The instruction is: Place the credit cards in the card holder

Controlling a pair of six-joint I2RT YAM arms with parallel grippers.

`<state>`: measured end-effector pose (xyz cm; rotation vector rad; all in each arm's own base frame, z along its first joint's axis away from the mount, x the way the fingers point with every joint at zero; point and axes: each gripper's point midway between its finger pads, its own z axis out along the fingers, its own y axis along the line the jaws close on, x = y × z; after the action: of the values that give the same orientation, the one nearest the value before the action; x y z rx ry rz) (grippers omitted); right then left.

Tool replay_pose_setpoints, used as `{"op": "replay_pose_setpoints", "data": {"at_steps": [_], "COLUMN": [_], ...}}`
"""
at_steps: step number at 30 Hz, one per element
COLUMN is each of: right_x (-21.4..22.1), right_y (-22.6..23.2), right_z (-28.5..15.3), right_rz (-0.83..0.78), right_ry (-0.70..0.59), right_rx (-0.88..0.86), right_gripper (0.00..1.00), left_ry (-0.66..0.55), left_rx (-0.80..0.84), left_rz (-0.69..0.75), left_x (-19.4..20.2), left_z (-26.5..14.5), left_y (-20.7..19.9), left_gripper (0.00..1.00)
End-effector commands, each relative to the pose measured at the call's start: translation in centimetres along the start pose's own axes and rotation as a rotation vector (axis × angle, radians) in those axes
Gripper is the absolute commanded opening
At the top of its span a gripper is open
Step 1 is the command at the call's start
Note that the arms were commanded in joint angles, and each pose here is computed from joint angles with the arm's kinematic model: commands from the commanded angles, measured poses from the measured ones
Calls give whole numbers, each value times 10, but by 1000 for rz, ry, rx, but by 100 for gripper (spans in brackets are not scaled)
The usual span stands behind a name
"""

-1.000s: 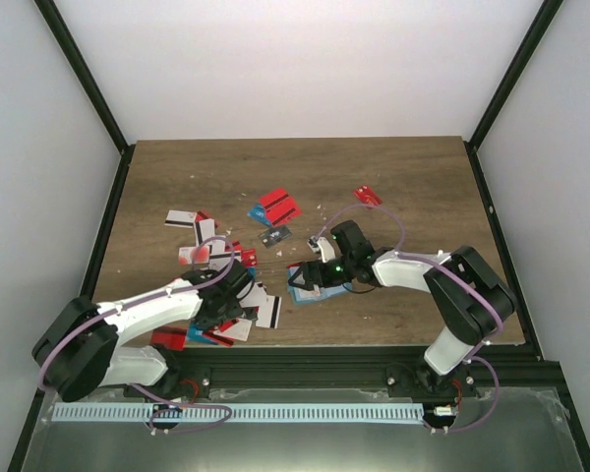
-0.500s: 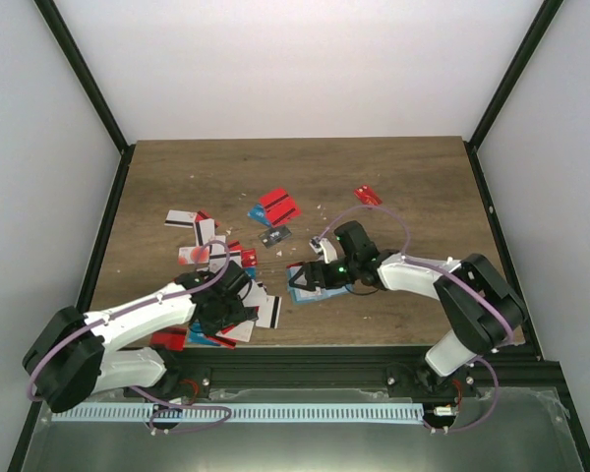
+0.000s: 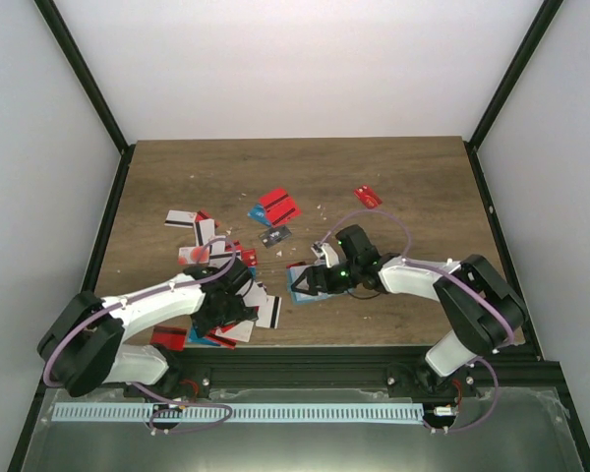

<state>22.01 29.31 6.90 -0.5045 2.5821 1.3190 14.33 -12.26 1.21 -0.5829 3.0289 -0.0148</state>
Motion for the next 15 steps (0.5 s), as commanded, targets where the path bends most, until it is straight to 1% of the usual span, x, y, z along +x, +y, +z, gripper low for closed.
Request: {"op": "replay_pose_setpoints", "data": {"at_steps": [1, 5, 7, 9, 13, 15], "right_x": [-3, -3, -4, -4, -3, -4], "right_y": [2, 2, 2, 1, 1, 1], "right_z": [2, 5, 6, 8, 10, 10], "right_rz": [-28, -34, -36, -33, -33, -33], "right_ry": [2, 10, 14, 17, 22, 23], "right_rx": [-21, -31, -37, -41, -51, -53], "right_gripper": [86, 86, 86, 86, 85, 85], "left_ry": [15, 14, 1, -11, -46, -52], "left_rx": [3, 14, 25, 29, 20, 27], "left_rz": [11, 2, -8, -15, -12, -9], "left_x": [-3, -5, -7, -9, -17, -20], "left_z": [14, 12, 8, 5, 0, 1], "left_y": [-6, -10, -12, -12, -13, -15], "left_gripper": [86, 83, 82, 84, 91, 92]}}
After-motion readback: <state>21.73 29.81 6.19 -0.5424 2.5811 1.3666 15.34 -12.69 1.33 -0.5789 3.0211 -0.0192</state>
